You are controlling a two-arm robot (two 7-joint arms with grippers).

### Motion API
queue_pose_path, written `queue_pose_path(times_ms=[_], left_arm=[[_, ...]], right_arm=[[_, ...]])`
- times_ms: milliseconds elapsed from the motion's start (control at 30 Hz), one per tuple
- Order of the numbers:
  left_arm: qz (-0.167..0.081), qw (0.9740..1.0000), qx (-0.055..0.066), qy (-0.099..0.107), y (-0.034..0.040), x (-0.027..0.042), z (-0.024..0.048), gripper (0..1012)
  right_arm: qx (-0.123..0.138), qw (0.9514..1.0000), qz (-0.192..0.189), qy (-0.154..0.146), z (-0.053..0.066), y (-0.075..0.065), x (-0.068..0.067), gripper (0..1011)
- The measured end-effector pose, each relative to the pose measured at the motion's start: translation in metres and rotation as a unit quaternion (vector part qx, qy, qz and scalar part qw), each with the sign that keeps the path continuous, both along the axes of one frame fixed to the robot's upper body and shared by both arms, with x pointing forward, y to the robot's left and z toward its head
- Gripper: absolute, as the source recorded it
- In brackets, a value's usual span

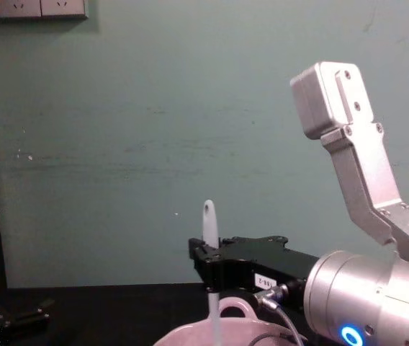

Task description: Use the one hand to pick up the spoon and stir the clear water in the bowl.

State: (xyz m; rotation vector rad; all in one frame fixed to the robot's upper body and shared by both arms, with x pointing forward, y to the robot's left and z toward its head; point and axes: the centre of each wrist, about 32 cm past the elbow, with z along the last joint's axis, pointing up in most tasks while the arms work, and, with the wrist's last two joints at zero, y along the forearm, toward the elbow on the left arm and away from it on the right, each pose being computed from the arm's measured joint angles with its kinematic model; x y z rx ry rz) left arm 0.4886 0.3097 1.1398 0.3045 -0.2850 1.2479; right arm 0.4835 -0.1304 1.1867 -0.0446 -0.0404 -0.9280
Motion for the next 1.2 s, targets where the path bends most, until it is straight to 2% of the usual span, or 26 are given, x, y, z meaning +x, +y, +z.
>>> queue_pose_path(times_ms=[233,333,533,667,933,1200], left_arm=[[0.0,1.0,0.0,0.0,0.0,0.0,0.0,1011],[0.0,1.0,0.0,0.0,0.0,0.0,0.0,1011],[0.0,1.0,0.0,0.0,0.0,0.0,0.0,1011],[0.0,1.0,0.0,0.0,0.0,0.0,0.0,1011],[0.0,1.0,0.0,0.0,0.0,0.0,0.0,1011],[0.0,1.0,0.0,0.0,0.0,0.0,0.0,1011]], right_arm=[[-0.012,0.9987,-0.048,-0.009,-0.002,-0.002,0.013,118],[-0.017,0.9974,-0.068,-0.013,-0.003,-0.009,0.016,119],[-0.019,0.9962,-0.083,-0.017,-0.001,-0.022,0.013,119],[-0.011,0.9966,-0.079,-0.021,0.002,-0.032,0.002,119],[0.001,0.9977,-0.061,-0.028,0.008,-0.043,-0.02,119],[0.002,0.9981,-0.052,-0.032,0.013,-0.054,-0.037,119]])
